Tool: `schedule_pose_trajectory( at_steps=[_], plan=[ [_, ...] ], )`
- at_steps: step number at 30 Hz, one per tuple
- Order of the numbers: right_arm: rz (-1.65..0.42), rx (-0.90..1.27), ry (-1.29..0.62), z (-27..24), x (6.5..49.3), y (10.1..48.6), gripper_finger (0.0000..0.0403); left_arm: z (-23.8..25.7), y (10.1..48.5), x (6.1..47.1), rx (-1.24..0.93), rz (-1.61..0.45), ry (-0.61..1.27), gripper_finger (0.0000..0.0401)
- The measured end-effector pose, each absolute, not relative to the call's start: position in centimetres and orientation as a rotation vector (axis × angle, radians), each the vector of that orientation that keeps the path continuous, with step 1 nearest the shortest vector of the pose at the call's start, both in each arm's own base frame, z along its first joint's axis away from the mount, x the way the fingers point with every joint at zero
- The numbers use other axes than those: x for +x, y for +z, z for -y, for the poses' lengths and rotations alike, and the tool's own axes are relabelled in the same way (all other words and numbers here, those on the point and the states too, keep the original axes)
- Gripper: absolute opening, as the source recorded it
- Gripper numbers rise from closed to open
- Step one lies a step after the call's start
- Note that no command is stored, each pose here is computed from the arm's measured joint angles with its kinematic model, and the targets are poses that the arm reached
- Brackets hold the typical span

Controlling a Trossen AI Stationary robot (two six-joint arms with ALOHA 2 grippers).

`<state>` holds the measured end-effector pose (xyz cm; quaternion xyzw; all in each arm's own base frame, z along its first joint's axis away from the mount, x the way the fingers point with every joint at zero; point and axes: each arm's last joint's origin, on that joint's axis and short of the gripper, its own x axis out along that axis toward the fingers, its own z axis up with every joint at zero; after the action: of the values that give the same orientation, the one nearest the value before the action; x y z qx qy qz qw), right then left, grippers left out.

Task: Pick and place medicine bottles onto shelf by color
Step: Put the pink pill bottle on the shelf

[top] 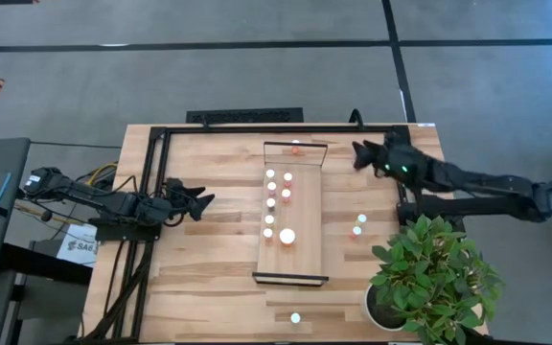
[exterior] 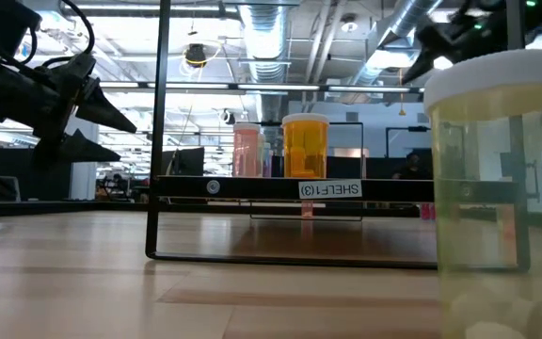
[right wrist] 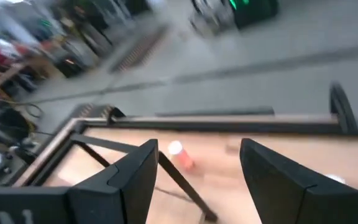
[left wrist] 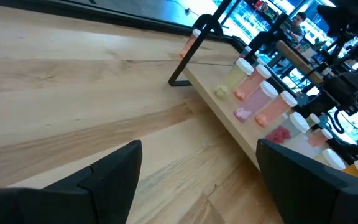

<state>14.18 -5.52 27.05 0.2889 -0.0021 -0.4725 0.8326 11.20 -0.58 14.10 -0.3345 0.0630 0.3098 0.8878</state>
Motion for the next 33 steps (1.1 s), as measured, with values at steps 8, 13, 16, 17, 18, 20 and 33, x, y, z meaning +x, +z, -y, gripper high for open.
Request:
schedule_pose_trajectory(
  at_steps=[8, 13, 16, 17, 18, 20, 33],
  plan=[
    [-0.23, 0.896, -1.061, 9.8, 17.2, 30.5, 0.0251, 0.6, 14.1, 11.2, -0.695, -0.131, 0.644, 0.0303],
    [-0.339, 1.104, -1.078, 12.8, 18.8, 31.9, 0.0251, 0.6, 14.1, 11.2, -0.695, -0.131, 0.644, 0.0303],
    [-0.402, 1.242, -1.098, 14.7, 19.7, 32.3, 0.0251, 0.6, 14.1, 11.2, -0.695, -0.131, 0.644, 0.0303],
    [-0.419, 1.278, -1.105, 15.3, 20.0, 32.3, 0.0251, 0.6, 14.1, 11.2, -0.695, -0.131, 0.644, 0.0303],
    [-0.443, 1.312, -1.113, 15.9, 20.3, 32.4, 0.0251, 0.6, 14.1, 11.2, -0.695, -0.131, 0.644, 0.0303],
    [-0.494, 1.361, -1.133, 17.1, 21.1, 32.3, 0.0251, 0.6, 14.1, 11.2, -0.695, -0.131, 0.644, 0.0303],
    [-0.771, 1.363, -1.107, 22.0, 26.9, 32.0, 0.0251, 0.6, 14.1, 11.2, -0.695, -0.131, 0.644, 0.0303]
  ],
)
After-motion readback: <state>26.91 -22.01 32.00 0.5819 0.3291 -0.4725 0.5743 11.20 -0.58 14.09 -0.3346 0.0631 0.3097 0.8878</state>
